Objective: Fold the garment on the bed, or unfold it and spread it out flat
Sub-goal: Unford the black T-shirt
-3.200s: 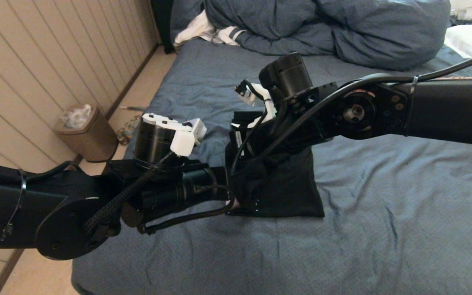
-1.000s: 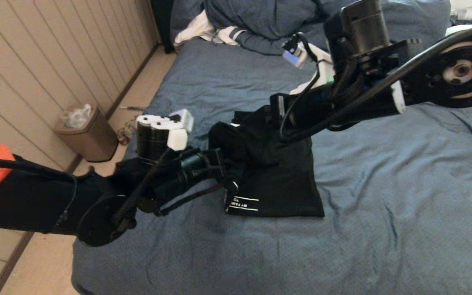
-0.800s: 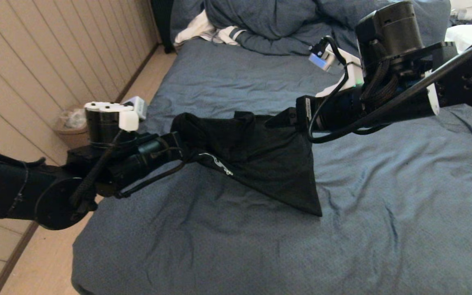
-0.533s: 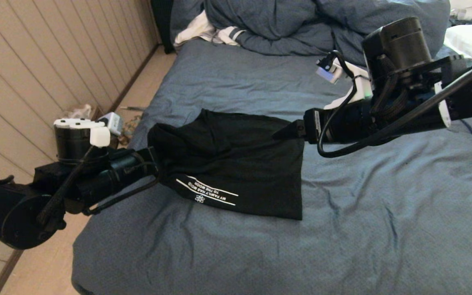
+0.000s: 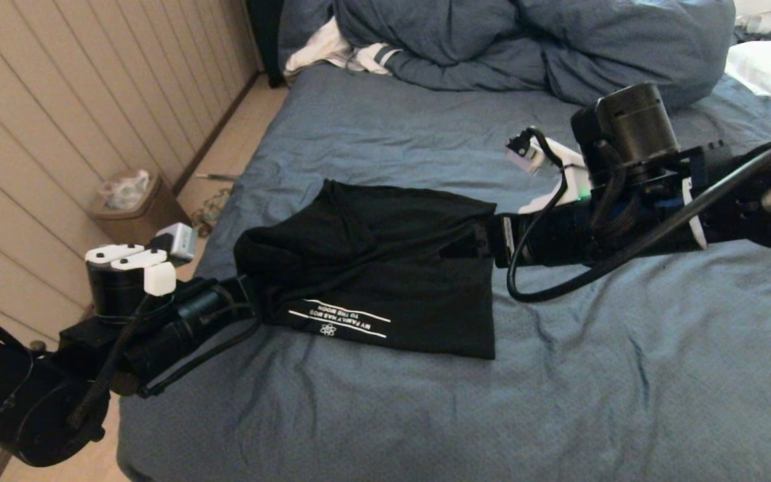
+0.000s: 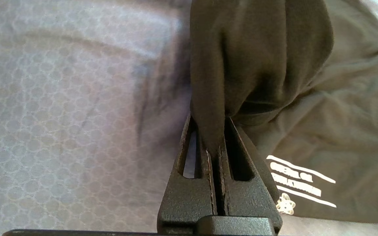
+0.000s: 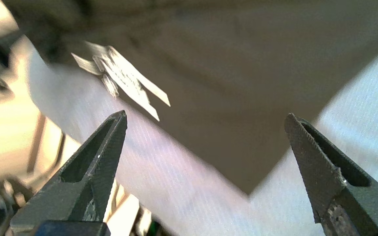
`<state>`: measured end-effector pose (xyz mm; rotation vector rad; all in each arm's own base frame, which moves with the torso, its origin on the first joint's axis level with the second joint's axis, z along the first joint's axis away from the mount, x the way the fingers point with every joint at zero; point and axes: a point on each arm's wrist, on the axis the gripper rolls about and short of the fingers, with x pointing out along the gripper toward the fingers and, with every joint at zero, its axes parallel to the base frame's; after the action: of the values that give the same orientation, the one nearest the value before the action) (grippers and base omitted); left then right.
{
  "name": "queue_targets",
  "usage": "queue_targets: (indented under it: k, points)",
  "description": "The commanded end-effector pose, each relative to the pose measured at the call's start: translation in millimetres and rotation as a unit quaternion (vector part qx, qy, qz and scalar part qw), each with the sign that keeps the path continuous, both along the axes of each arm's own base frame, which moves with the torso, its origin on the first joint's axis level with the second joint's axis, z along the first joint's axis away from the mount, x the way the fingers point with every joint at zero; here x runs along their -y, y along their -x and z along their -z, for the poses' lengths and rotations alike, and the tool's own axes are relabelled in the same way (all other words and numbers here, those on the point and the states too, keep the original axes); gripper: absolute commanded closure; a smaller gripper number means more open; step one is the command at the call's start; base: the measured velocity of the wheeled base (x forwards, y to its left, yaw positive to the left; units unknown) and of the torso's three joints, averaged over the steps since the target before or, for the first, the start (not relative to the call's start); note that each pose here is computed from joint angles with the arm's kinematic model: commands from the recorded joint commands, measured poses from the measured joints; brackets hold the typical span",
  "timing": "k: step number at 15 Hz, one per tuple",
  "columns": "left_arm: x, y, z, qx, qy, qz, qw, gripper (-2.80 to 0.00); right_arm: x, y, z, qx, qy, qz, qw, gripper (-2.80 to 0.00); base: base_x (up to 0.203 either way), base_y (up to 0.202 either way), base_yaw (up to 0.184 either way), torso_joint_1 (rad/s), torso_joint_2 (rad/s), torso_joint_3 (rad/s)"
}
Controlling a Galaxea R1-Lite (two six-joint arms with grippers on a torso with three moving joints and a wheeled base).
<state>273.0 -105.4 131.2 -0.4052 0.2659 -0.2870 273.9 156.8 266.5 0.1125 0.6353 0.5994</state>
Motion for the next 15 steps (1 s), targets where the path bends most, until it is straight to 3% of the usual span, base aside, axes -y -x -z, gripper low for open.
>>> queue_targets:
  k: [1, 6, 10, 11, 15]
  points:
    - [0.8, -3.1, 6.9, -0.008, -0.001, -0.001, 1.0000, 0.00, 0.9, 1.2, 16.6, -0.027, 0.014, 0.000, 1.000, -2.80, 0.000, 0.000, 0.000, 0.000, 0.00, 0.000]
    - [2.1, -6.4, 6.9, -0.003, 0.000, 0.000, 1.0000, 0.00, 17.5, 0.8, 61.8, -0.101, 0.052, 0.024, 0.993, -2.80, 0.000, 0.000, 0.000, 0.000, 0.00, 0.000]
    - [3.4, -9.6, 11.9, -0.009, -0.001, 0.001, 1.0000, 0.00, 20.1, -1.4, 79.4, -0.128, 0.067, 0.029, 0.989, -2.80, 0.000, 0.000, 0.000, 0.000, 0.00, 0.000]
    - [3.7, -10.3, 12.5, -0.008, -0.001, 0.001, 1.0000, 0.00, 18.8, -3.3, 80.3, -0.129, 0.068, 0.028, 0.989, 0.00, 0.000, 0.000, 0.000, 0.000, 0.00, 0.000]
    - [4.3, -11.9, 16.4, -0.011, 0.000, 0.000, 0.9999, 0.00, 13.5, -12.9, 97.1, -0.146, 0.077, 0.027, 0.986, 0.00, 0.000, 0.000, 0.000, 0.000, 0.00, 0.000]
